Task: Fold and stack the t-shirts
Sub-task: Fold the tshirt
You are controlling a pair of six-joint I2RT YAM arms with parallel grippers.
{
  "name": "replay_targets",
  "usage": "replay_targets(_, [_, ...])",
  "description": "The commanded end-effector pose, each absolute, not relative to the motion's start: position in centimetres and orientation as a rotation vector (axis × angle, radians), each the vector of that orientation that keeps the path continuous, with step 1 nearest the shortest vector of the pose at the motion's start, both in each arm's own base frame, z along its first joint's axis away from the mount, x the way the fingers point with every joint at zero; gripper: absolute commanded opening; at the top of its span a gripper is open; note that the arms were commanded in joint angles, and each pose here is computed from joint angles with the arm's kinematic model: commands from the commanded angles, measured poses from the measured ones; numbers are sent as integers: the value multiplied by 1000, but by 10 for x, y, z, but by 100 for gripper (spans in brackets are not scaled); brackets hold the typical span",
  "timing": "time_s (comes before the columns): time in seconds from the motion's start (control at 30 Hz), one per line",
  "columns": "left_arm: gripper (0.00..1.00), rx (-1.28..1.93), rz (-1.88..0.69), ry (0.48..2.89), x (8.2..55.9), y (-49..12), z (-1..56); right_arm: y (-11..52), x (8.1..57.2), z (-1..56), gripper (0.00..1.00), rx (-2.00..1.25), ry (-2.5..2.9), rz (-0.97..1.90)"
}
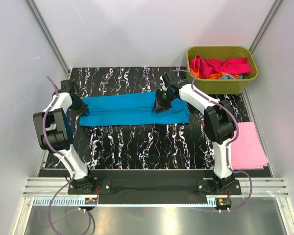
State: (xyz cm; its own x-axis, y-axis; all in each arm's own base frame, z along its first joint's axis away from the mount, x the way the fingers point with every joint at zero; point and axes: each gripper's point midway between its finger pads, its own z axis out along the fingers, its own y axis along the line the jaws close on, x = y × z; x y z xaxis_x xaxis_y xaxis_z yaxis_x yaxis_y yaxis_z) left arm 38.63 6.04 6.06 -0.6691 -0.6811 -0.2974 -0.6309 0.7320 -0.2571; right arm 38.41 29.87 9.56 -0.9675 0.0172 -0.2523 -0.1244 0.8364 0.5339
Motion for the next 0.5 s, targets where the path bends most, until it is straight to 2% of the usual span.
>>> replay_targets(0.0, [20, -978, -209, 2529, 407, 65, 62, 316, 389, 106, 35, -113, 2734, 898])
replay_targets(0.47, [20, -969, -230, 2496, 471, 79, 52, 319, 401, 87, 34, -114, 2765, 860])
